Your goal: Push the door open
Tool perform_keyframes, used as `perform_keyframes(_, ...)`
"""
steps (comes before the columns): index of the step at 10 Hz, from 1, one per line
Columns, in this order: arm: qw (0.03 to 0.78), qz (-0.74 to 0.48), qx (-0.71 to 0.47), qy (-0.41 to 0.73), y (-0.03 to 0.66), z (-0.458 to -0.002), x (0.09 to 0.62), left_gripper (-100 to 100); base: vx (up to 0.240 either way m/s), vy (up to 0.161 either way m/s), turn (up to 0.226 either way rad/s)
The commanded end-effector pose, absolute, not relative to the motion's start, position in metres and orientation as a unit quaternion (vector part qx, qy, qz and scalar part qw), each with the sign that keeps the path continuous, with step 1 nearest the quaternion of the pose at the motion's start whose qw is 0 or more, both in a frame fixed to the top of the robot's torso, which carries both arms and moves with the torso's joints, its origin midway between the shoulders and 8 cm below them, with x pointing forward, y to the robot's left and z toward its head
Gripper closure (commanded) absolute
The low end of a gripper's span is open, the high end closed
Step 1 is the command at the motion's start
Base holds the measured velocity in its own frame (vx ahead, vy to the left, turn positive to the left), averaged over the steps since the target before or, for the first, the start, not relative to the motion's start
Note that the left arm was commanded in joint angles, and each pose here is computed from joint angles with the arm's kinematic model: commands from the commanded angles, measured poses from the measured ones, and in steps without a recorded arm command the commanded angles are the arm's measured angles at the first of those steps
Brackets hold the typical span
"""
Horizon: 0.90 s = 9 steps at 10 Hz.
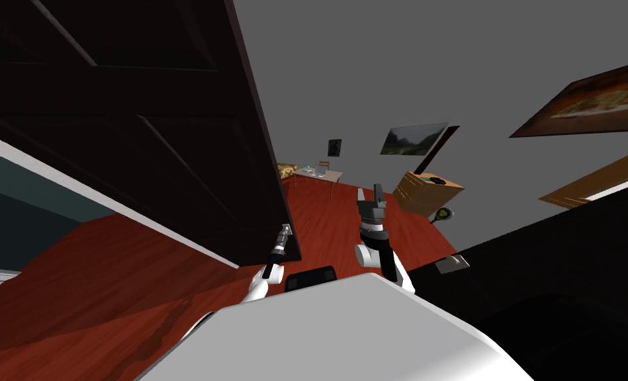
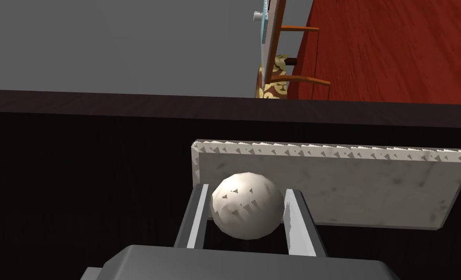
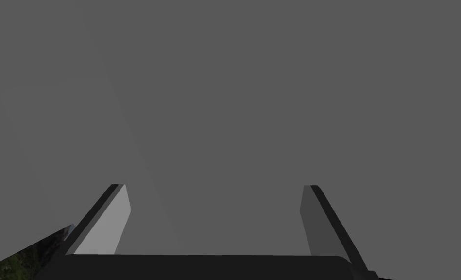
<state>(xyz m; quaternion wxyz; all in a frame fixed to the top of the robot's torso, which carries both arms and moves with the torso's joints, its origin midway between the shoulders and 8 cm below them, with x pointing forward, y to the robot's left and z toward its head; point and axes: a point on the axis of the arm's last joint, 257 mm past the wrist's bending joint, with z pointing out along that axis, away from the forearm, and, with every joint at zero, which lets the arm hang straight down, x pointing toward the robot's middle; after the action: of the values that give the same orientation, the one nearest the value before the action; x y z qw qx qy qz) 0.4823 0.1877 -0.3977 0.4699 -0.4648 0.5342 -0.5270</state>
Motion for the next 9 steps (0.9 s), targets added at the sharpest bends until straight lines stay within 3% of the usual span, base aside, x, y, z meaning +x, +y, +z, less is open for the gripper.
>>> perform_keyframes(1,0.483,-0.519,-0.471,0.525,0.208,-0.393,0.486,100,0.204,-0.095,0.047)
perform_keyframes(9,0.515,-0.487,-0.505,0.492,0.261,-0.392,0.490,100,0.183,-0.099,0.062)
